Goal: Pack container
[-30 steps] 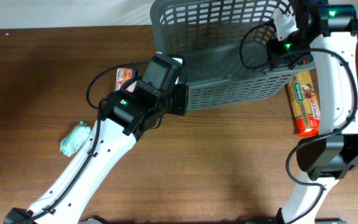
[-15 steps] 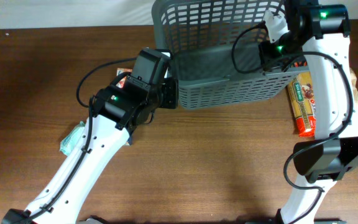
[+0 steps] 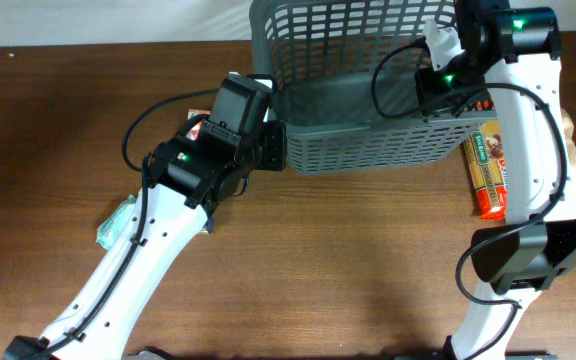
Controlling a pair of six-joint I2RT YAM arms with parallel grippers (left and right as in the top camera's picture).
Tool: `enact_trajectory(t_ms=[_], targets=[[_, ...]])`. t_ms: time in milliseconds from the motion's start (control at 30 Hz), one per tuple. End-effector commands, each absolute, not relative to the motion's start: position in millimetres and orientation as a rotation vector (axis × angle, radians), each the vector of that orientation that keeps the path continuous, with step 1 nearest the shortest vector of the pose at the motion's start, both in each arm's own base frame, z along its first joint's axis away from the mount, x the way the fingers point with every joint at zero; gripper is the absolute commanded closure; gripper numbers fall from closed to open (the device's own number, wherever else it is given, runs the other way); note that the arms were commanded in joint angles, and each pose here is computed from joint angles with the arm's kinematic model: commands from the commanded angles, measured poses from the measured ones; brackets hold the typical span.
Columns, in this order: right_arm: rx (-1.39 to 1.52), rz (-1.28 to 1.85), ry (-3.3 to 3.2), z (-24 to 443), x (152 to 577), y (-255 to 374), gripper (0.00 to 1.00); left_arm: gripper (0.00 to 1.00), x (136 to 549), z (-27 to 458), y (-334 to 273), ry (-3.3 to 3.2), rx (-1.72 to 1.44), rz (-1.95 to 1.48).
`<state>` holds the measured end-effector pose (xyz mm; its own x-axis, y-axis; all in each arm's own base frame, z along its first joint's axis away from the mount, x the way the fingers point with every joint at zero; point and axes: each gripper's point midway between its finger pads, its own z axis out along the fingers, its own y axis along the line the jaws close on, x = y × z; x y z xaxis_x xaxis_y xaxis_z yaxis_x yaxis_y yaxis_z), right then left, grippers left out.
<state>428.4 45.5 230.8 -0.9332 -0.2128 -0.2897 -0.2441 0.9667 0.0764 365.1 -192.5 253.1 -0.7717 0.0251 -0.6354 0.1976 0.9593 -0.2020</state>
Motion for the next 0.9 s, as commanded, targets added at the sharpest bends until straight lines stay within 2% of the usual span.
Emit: enact_trajectory(t_ms=[0,100,267,400,433,500,567,633,800,867], targets=[[-0.345,0.146,2.745,260,429,50,0.89,0.84,369,264,-192,2.396,0.185,-0.33],[-0.343,0.141,2.695,275,434,50,0.88,0.81,367,271,-191,2.373,0.223,-0.318],[-0.34,0.132,2.611,304,437,51,0.87,0.81,361,287,-187,2.335,0.219,-0.332],[-0.338,0.13,2.554,326,434,51,0.78,0.78,357,298,-176,2.304,0.191,-0.291],[-0.336,0.127,2.527,337,433,51,0.67,0.73,354,303,-169,2.293,0.176,-0.265],[-0.333,0.121,2.496,348,431,50,0.4,0.62,351,308,-162,2.284,0.162,-0.239],[-0.324,0.106,2.466,359,429,47,0.31,0.53,347,311,-158,2.278,0.154,-0.226],[-0.307,0.093,2.442,368,427,42,0.13,0.45,342,315,-154,2.277,0.153,-0.226],[-0.137,-0.032,2.429,381,423,-2,0.0,0.14,333,317,-137,2.282,0.121,-0.144],[-0.035,-0.074,2.433,383,419,-28,0.01,0.0,332,317,-128,2.284,0.1,-0.088]])
